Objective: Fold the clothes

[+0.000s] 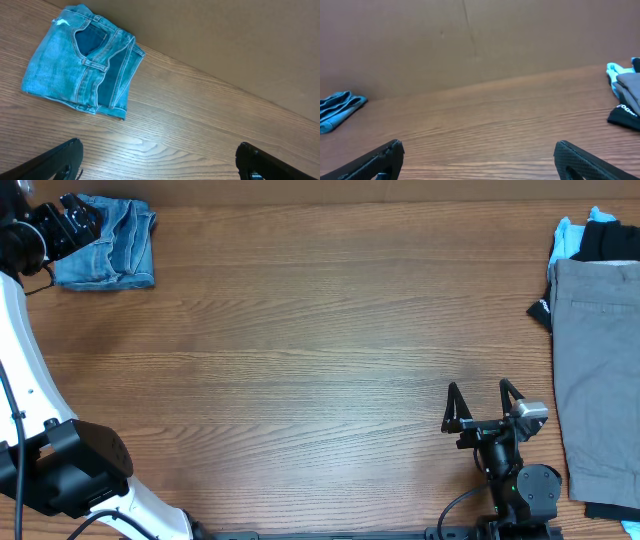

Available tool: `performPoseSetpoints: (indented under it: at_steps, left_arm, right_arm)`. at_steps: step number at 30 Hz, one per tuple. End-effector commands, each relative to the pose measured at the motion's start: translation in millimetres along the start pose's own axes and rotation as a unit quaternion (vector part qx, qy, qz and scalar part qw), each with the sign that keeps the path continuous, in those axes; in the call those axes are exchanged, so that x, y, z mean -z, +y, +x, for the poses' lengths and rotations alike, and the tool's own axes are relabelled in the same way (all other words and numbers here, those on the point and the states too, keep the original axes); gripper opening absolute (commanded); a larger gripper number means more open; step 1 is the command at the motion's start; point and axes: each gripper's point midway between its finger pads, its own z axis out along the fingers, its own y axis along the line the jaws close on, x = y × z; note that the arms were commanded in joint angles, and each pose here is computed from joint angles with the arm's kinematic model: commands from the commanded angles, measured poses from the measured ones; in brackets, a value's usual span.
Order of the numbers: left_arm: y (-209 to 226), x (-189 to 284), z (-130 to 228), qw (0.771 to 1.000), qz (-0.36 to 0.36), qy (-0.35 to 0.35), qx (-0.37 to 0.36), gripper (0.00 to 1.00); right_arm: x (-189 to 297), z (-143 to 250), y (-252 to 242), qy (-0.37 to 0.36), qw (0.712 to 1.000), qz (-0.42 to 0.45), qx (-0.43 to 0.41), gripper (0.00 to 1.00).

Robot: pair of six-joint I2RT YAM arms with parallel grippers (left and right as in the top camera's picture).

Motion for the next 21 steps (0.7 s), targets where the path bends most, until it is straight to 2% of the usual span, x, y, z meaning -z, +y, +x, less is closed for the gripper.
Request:
performPoseSetpoints:
  at_steps: [1,21]
  left_arm:
    - [-6.0,-1.7,0.2,1.000,0.010,0.002,0.004,1.00]
    - [-5.9,-1.9,0.3,1.000,0.010,0.002,0.004,1.00]
  right_arm:
    - [0.0,0.8,-3.1,-0.005,1.000,0.009,0.002,1.00]
    - [0.0,0.6,-1.1,-0.005,1.000,0.004,0.002,1.00]
